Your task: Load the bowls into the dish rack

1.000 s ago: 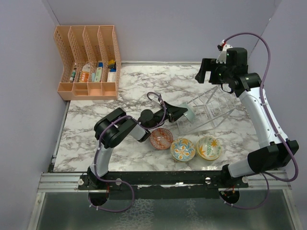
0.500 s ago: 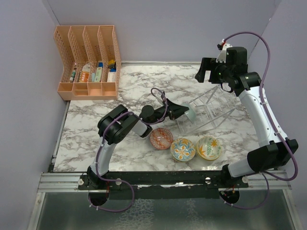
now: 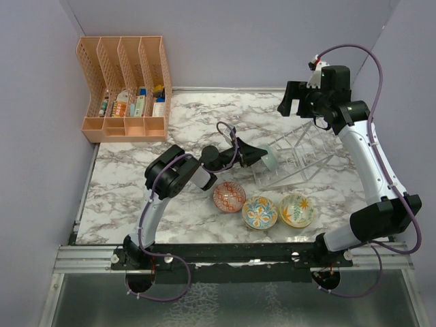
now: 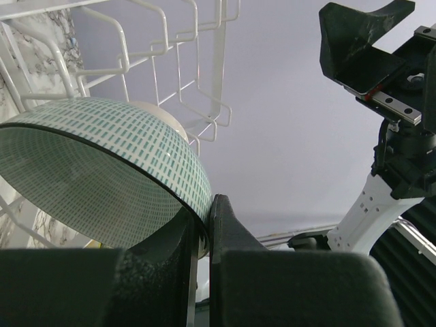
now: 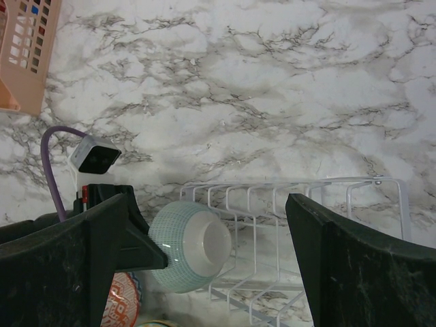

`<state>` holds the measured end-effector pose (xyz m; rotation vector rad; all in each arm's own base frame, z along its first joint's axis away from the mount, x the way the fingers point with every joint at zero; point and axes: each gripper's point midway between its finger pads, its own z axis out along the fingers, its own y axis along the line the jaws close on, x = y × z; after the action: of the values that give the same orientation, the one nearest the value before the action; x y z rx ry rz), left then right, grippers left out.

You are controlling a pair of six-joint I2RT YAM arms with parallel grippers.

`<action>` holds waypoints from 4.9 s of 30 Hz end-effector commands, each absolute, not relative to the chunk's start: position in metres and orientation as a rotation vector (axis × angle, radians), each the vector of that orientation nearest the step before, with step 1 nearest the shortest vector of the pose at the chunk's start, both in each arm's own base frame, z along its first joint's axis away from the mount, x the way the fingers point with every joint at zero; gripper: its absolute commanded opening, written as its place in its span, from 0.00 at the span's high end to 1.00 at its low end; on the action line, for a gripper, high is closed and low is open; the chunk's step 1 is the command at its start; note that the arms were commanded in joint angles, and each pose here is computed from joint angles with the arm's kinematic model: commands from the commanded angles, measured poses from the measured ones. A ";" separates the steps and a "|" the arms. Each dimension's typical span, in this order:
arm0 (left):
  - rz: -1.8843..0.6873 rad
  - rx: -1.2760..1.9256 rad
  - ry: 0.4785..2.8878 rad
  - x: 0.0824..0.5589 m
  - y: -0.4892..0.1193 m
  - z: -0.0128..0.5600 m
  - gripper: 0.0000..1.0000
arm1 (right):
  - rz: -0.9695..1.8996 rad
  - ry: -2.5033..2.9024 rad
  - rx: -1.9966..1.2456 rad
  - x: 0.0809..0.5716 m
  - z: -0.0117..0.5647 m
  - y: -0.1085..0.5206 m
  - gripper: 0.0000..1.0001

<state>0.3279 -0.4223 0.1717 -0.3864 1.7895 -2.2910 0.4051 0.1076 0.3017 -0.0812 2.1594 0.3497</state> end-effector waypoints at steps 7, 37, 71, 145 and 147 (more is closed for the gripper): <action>-2.378 -0.222 1.628 0.319 -0.406 0.187 1.00 | 0.331 2.125 -0.078 0.420 0.309 0.103 0.01; -2.315 0.031 1.761 0.356 -0.392 0.156 0.92 | 0.357 2.111 -0.092 0.435 0.314 0.108 0.01; -2.125 0.102 1.910 0.347 -0.366 0.157 0.01 | 0.368 2.087 -0.109 0.425 0.323 0.109 0.02; -0.492 0.220 2.702 0.226 -0.324 0.060 0.78 | 0.491 1.985 -0.143 0.385 0.352 0.120 0.00; -0.477 0.204 2.670 0.228 -0.317 0.069 0.90 | 0.490 1.978 -0.143 0.386 0.356 0.120 0.00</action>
<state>0.2162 -0.3396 0.0594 0.2381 2.7458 -0.5827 0.3881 0.1185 0.3280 -0.1325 2.0581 0.4706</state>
